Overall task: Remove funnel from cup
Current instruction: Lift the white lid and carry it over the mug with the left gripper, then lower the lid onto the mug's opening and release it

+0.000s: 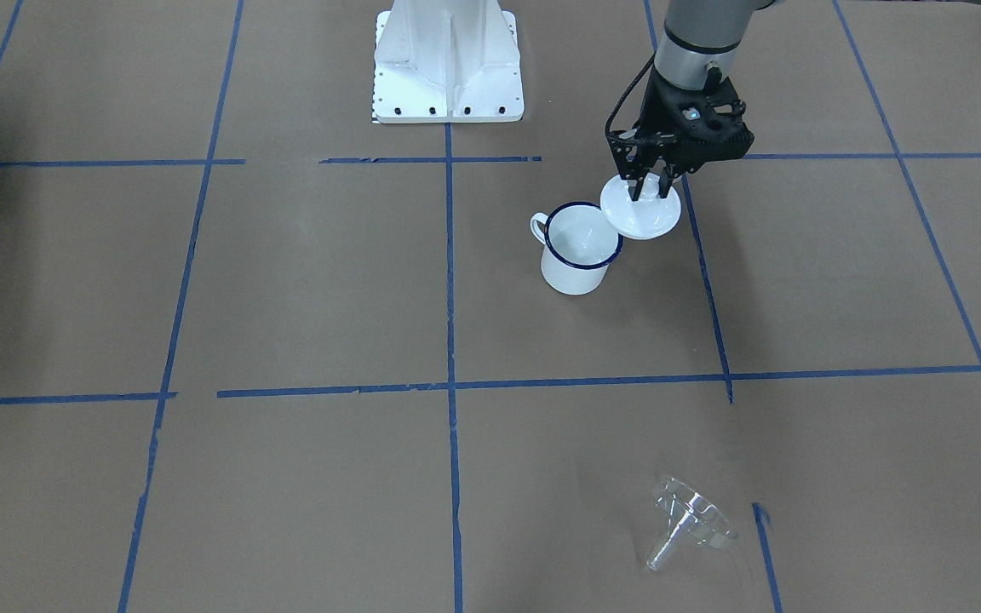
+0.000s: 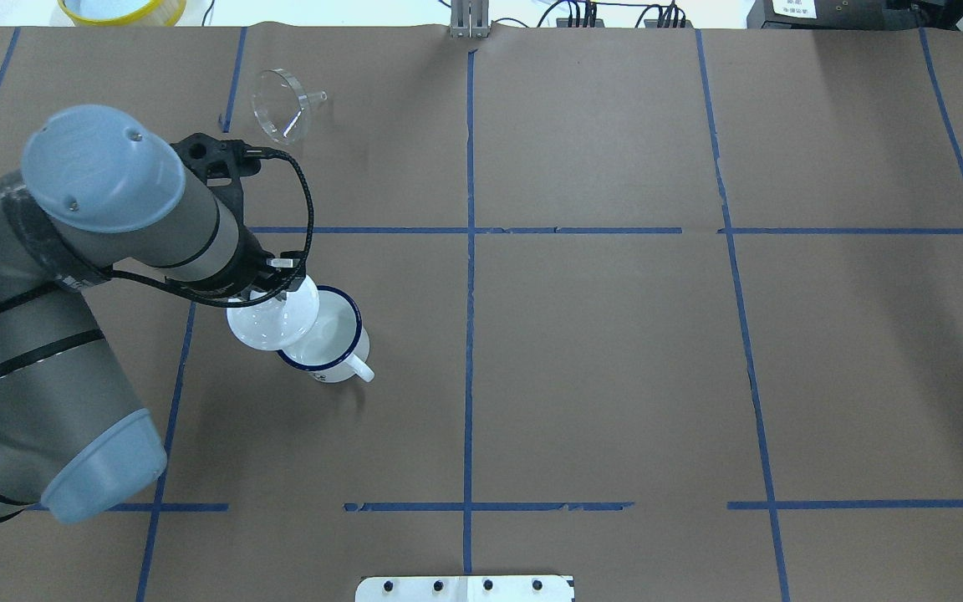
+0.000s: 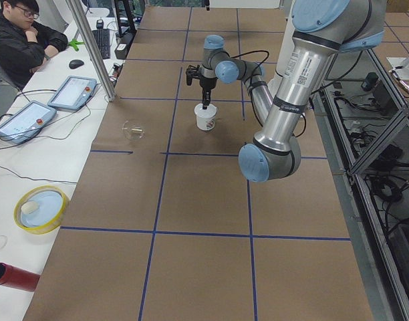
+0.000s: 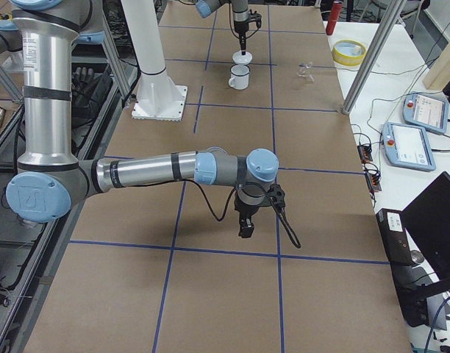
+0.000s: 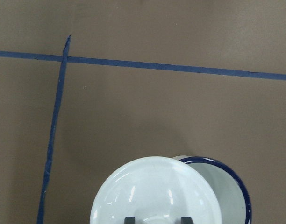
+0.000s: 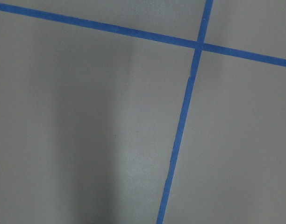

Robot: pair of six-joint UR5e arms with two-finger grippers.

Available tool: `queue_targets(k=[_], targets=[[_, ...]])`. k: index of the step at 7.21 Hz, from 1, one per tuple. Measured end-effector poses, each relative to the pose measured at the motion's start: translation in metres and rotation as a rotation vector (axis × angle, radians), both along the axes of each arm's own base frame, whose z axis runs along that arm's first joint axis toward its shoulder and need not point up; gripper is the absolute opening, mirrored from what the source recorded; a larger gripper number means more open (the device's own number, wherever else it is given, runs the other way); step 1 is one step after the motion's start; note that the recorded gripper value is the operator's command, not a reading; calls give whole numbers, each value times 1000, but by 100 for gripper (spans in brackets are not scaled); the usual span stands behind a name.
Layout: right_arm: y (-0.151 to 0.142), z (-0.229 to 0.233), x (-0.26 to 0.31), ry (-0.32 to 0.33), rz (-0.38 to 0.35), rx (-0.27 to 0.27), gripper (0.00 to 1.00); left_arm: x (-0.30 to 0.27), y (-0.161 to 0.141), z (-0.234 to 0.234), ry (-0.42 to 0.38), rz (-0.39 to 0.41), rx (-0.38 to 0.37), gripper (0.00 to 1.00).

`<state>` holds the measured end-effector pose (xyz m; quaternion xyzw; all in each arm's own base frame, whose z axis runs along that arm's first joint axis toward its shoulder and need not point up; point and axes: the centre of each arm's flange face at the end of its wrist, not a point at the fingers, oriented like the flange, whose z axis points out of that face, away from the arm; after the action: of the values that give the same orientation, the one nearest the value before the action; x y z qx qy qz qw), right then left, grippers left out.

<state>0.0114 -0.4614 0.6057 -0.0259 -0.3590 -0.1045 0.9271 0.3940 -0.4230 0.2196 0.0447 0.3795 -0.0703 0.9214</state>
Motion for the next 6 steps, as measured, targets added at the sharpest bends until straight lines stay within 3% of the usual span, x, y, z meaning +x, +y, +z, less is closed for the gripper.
queue_targets(k=[6], targets=[[0, 0, 0, 0, 0, 0, 100, 28, -3, -1, 9, 39, -59, 0]])
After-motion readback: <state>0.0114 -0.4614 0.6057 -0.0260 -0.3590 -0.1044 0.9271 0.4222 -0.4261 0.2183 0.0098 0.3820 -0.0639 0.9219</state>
